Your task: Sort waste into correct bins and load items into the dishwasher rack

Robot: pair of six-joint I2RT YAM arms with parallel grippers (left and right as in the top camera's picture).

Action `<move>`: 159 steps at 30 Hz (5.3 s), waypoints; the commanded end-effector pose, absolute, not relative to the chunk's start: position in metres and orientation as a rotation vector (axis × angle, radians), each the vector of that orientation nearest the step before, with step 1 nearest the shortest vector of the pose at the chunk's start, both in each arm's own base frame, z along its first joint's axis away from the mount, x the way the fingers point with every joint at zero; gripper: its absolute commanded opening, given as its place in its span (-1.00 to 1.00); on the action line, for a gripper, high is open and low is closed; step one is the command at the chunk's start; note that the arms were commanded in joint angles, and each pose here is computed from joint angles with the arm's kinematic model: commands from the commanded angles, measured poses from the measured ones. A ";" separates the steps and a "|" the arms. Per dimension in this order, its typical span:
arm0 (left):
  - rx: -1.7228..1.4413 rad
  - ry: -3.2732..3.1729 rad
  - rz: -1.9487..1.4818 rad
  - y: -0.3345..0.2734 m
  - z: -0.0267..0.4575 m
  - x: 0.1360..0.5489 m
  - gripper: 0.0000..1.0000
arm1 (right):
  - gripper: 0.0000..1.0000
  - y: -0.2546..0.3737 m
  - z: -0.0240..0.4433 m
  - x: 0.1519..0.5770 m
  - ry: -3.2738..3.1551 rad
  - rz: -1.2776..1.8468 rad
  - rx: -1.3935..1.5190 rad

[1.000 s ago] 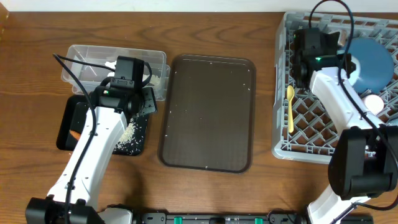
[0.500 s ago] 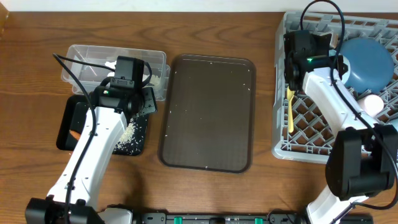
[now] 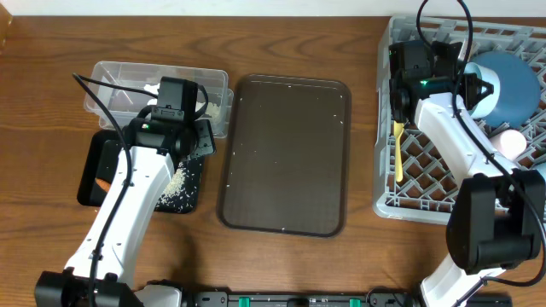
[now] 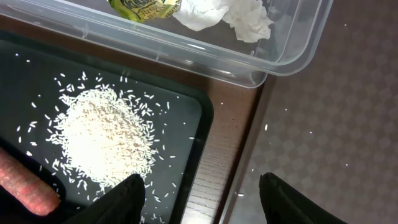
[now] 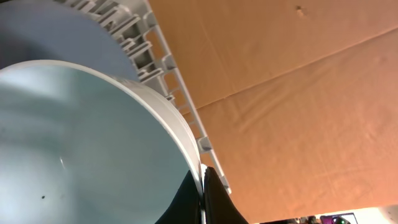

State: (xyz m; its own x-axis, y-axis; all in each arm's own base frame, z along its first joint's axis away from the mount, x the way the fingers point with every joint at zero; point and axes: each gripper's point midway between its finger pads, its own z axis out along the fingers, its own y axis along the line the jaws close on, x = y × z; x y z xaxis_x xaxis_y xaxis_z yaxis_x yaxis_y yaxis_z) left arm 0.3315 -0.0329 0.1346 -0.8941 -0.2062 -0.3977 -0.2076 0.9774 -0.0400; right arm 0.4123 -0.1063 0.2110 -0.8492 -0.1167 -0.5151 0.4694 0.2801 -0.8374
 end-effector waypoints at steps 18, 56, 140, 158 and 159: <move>-0.291 2.704 0.021 -0.030 0.138 0.333 0.24 | -0.98 -0.065 0.146 0.431 2.173 -1.573 0.112; -0.107 2.707 -0.091 -0.049 0.140 0.338 0.55 | 0.99 0.059 0.190 0.440 2.447 0.232 -0.064; -0.096 2.278 -0.202 -0.028 0.221 0.211 0.87 | 0.99 0.004 0.219 0.232 2.021 0.077 0.059; -0.096 2.278 -0.202 -0.028 0.221 0.211 0.88 | 0.98 0.006 0.205 0.247 1.524 -0.007 -0.067; -0.096 2.278 -0.202 -0.028 0.221 0.211 0.88 | 0.99 0.006 0.204 0.246 1.510 -0.020 -0.078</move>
State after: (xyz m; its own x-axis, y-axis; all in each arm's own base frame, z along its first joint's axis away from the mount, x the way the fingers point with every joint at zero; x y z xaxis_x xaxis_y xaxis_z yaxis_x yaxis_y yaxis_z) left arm 0.2103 -0.0296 0.2203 -0.6590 -0.1456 -0.7379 -0.0039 0.9817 -0.1903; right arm 0.2472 0.0020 0.2085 0.0378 0.0051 -0.9993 -0.0250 0.9997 0.0042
